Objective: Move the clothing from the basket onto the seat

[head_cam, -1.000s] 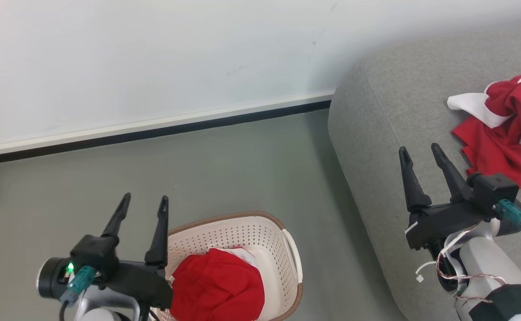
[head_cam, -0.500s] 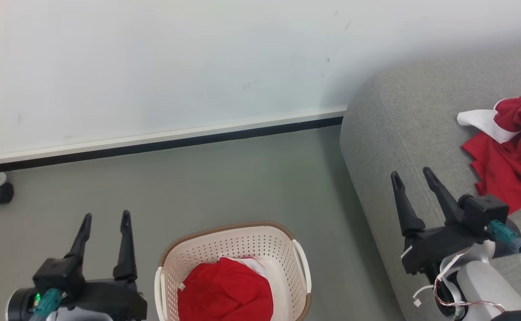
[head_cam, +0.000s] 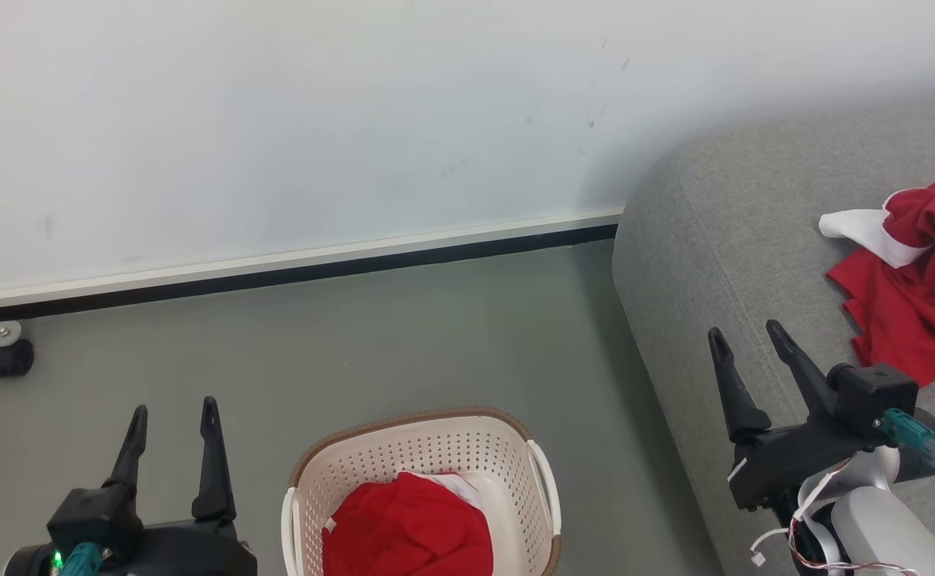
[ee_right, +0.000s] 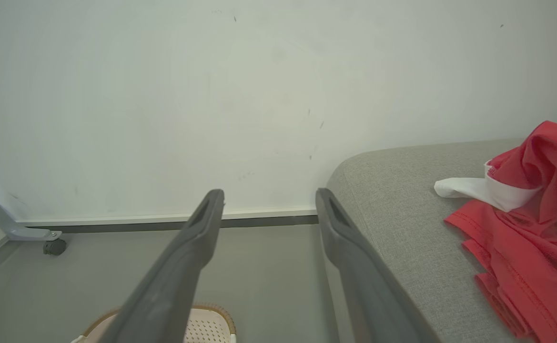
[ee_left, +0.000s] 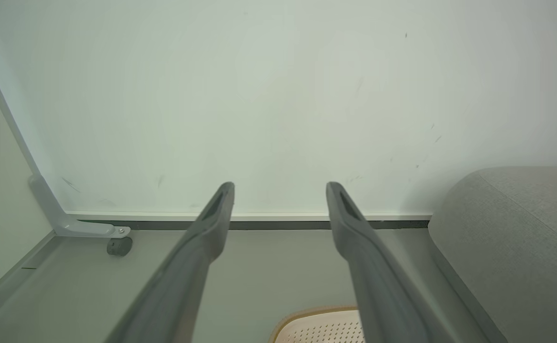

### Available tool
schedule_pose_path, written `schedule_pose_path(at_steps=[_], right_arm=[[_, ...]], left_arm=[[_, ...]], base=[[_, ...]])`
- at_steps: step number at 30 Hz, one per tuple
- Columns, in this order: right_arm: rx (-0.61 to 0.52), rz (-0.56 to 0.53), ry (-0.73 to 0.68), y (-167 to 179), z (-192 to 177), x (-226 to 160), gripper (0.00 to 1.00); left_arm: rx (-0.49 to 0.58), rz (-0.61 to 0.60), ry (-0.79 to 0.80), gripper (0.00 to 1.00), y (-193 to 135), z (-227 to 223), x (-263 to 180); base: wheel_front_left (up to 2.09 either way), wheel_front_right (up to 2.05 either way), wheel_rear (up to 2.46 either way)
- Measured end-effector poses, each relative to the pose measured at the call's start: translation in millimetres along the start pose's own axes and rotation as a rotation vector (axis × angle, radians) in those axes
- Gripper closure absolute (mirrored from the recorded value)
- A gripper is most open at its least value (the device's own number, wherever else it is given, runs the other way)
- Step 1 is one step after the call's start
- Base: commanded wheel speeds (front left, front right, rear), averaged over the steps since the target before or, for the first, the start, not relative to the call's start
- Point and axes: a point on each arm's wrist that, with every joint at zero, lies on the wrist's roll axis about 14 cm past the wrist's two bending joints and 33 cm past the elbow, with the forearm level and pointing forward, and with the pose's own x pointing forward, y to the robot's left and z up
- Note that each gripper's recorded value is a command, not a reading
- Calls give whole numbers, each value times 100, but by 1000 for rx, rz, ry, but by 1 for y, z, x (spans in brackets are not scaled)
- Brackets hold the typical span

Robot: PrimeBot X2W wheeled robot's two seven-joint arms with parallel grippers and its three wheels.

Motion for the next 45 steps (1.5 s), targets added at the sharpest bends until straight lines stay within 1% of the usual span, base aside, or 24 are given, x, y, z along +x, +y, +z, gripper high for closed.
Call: schedule_pose_path(at_steps=[17, 21, 30, 35, 38, 45], right_arm=[[-4, 1, -4, 2, 12, 0, 0], [-4, -3, 16, 2, 8, -2, 0], [-11, -5, 15, 0, 13, -3, 0], [-11, -6, 21, 0, 14, -3, 0], [-9, -8, 25, -1, 14, -2, 0], [-13, -17, 38, -7, 10, 3, 0]], left_arm=[[-10, 15, -9, 0, -2, 6, 0], [-12, 15, -5, 0, -2, 6, 0], [4, 1, -11, 0, -9, 8, 1], [25, -40, 14, 0, -23, 0, 1], [37, -81, 51, 0, -35, -12, 1], [64, -236, 147, 0, -79, -43, 11]], base=[[0, 0, 0], [0, 0, 0], [0, 0, 0], [0, 0, 0], [0, 0, 0], [0, 0, 0]])
